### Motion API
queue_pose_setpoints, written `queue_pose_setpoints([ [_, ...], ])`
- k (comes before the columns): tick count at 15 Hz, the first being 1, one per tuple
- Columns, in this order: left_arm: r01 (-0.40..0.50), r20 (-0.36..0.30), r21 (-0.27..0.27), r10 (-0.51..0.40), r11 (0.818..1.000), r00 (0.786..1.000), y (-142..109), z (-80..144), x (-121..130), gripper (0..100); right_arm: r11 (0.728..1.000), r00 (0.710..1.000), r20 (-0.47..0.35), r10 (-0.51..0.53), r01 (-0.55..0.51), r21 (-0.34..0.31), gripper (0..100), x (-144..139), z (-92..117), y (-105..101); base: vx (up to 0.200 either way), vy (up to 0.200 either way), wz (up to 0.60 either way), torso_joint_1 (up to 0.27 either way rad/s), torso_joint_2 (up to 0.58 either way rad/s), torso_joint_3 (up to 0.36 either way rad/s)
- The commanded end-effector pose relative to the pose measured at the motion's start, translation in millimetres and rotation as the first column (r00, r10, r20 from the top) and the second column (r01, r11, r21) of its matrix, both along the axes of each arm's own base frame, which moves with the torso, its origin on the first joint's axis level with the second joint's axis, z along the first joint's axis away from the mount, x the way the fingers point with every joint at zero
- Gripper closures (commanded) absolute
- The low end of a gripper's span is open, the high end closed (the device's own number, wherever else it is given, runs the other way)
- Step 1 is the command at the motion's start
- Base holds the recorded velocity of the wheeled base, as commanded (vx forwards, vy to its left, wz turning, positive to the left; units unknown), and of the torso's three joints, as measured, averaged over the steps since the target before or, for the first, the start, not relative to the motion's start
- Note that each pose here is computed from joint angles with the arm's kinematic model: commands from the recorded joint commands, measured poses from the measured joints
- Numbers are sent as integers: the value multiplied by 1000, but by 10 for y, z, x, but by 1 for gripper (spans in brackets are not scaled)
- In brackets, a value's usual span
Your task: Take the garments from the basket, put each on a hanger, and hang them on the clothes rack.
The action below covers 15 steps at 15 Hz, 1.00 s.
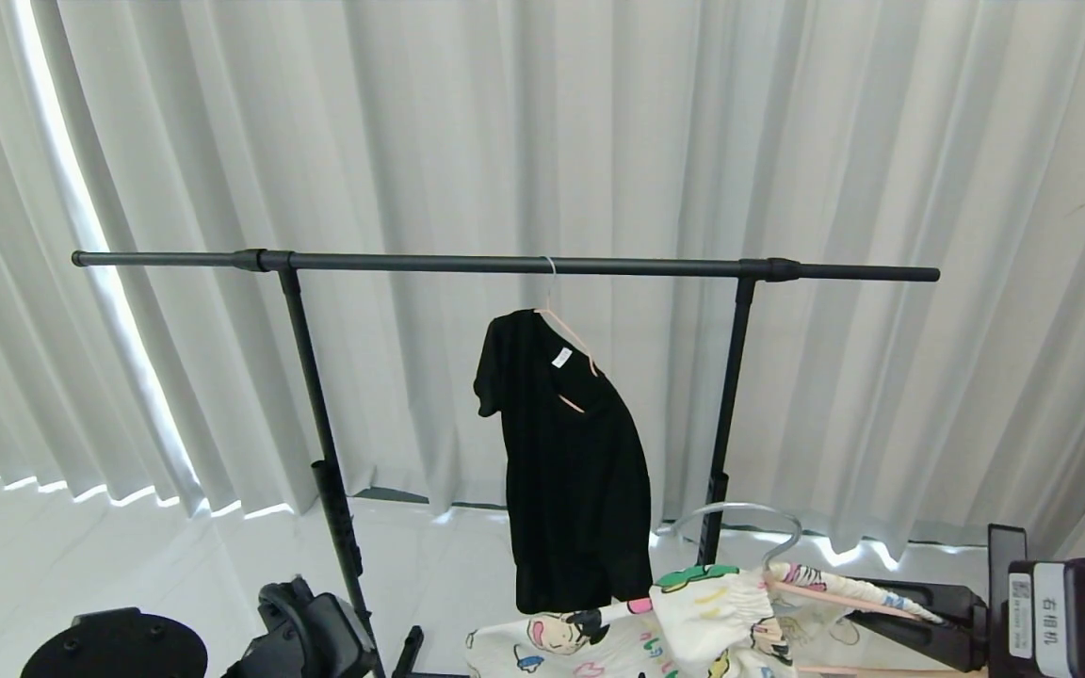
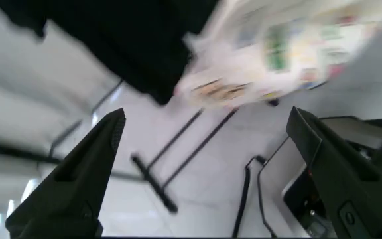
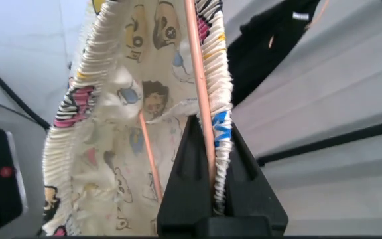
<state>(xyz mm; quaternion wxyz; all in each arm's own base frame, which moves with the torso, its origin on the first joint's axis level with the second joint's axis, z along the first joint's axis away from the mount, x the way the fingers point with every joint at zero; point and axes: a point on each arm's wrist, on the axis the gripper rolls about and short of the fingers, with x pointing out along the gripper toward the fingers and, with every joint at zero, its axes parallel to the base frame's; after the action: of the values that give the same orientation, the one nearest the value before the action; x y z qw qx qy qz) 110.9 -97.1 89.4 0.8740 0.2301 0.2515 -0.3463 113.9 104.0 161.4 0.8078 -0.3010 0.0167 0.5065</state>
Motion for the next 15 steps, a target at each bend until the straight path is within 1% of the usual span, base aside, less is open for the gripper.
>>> queue_pose_setpoints([
  [1,-22,-73,41,25,999,997,100,-143,0,0,999,999,24,22,-23,31,100,-51,63,-32,0,0,0,0,0,0],
  [2,1,-91,75,6,997,996,87,-195,14,0,999,999,31,26,-27,46,100,-74,91,-47,0,0,0,0,0,0],
  [3,7,-93,83,0,997,996,49,-199,62,0,998,999,38,29,-31,56,100,-90,111,-55,0,0,0,0,0,0],
  [4,8,-86,72,-2,997,996,6,-173,116,0,997,998,46,30,-33,64,100,-108,128,-67,0,0,0,0,0,0],
  [6,44,-88,32,-41,999,995,-75,-125,200,0,995,997,56,51,-55,78,100,-158,154,-66,0,0,0,0,0,0],
  [8,55,-93,25,-52,998,994,-80,-124,201,0,995,997,56,58,-62,80,100,-171,154,-63,0,0,0,0,0,0],
  [9,55,-95,26,-52,998,994,-79,-130,199,100,995,997,54,57,-62,81,100,-171,154,-63,0,0,0,0,0,0],
  [13,27,-102,31,-23,999,995,-39,-143,220,100,995,997,52,57,-61,82,100,-174,152,-66,0,0,0,0,0,0],
  [14,3,-108,37,1,999,994,-5,-159,243,100,995,997,51,55,-59,83,100,-174,152,-66,0,0,0,0,0,0],
  [15,-45,-124,51,51,998,991,69,-196,279,100,995,997,50,53,-57,83,100,-173,152,-66,0,0,0,0,0,0],
])
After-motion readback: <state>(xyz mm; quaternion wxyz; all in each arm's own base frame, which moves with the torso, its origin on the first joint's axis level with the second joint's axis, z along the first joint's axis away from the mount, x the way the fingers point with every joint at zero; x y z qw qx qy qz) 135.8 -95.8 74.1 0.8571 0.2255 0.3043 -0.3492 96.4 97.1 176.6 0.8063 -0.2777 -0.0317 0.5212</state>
